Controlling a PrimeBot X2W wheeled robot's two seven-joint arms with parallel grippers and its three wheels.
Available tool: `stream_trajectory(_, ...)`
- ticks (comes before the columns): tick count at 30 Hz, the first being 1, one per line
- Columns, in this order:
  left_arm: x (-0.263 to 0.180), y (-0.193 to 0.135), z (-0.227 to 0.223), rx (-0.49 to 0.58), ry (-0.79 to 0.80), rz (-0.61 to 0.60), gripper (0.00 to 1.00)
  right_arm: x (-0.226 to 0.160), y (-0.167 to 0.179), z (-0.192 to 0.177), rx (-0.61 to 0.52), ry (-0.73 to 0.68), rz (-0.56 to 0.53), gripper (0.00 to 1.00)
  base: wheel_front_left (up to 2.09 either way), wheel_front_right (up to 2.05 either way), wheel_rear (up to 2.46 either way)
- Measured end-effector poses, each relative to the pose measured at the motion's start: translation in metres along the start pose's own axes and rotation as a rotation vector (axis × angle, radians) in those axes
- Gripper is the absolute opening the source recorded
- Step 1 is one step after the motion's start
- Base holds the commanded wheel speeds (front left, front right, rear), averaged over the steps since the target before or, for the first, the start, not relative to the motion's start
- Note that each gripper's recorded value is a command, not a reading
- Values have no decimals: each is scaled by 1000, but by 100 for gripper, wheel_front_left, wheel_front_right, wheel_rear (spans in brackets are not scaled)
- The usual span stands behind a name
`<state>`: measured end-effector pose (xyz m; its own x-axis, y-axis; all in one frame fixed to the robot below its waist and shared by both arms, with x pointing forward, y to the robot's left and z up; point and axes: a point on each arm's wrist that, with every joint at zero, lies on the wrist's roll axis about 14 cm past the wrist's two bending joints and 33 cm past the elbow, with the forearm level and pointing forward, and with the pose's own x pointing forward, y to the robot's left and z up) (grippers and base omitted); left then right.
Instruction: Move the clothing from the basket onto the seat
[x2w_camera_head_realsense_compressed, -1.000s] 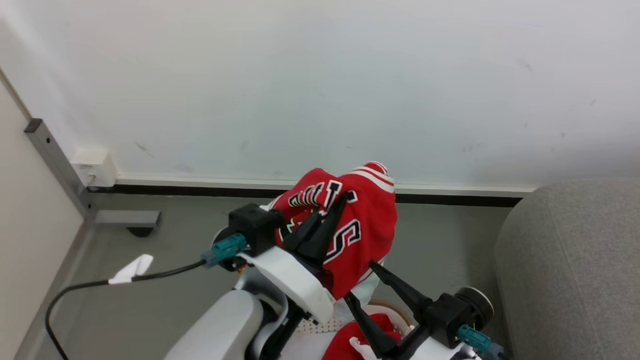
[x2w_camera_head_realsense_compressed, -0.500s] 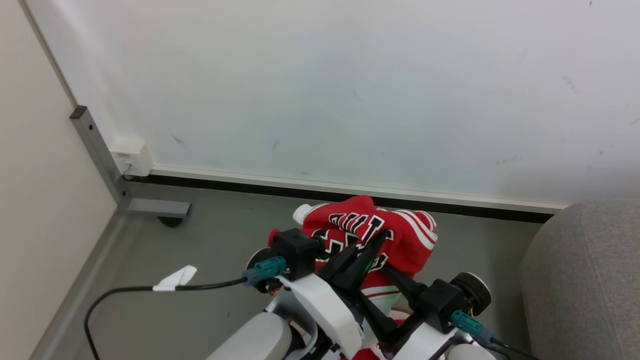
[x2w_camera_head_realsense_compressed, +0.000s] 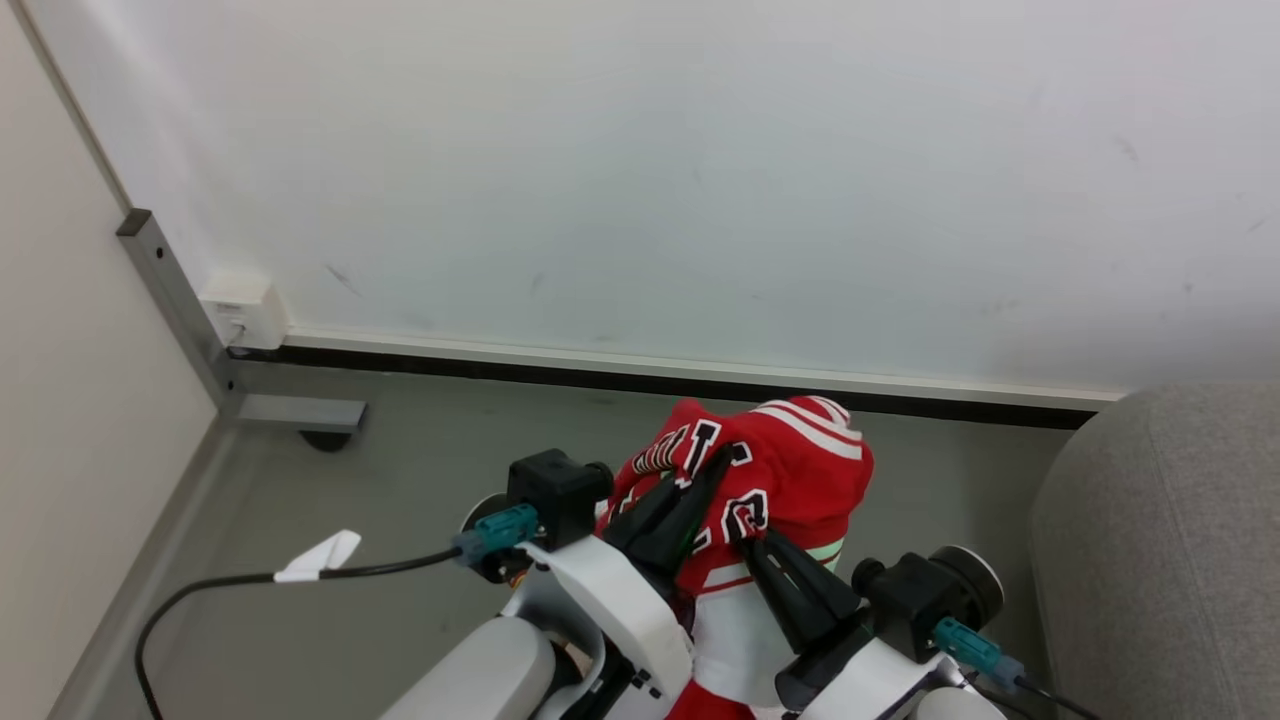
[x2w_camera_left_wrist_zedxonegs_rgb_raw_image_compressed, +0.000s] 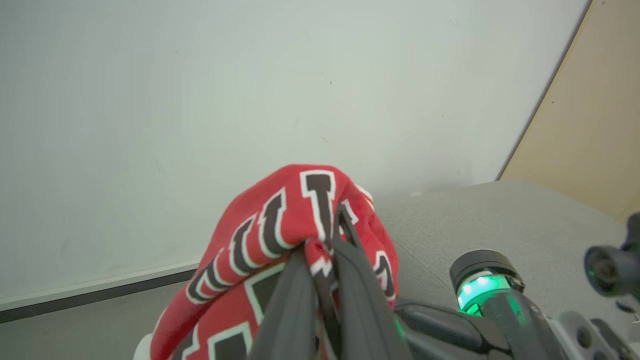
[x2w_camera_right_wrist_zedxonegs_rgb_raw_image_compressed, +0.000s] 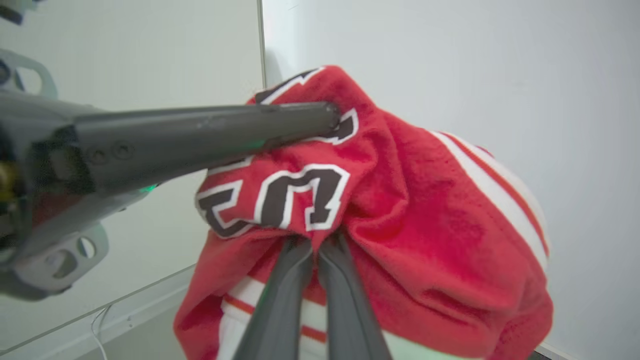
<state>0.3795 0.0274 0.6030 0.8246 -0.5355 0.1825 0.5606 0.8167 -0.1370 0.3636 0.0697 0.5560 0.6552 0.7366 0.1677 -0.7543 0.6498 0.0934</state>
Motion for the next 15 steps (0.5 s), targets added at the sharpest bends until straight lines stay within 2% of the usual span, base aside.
stream_trajectory(3,2,2,-2,-2,4,3,0,-5,-6,4,10,-18,-25,0,0,0,0)
stream_trajectory(4,3,2,-2,-2,1,3,6,-7,-9,6,12,-25,-35,0,0,0,0)
stream_trajectory(5,3,2,-3,-3,2,2,24,-9,-12,8,15,-34,-46,0,0,0,0)
stream_trajectory(6,4,2,-4,-7,4,-1,24,-11,-14,10,17,-41,-56,0,0,0,0)
stream_trajectory(7,5,1,-5,-12,7,-4,53,-13,-16,11,17,-46,-63,0,0,0,0)
stream_trajectory(8,7,-1,-7,-15,9,-10,100,-15,-19,13,14,-54,-71,0,0,0,0)
stream_trajectory(15,19,-19,-11,-33,-2,-82,100,-35,-52,22,-12,-77,-171,0,0,0,0)
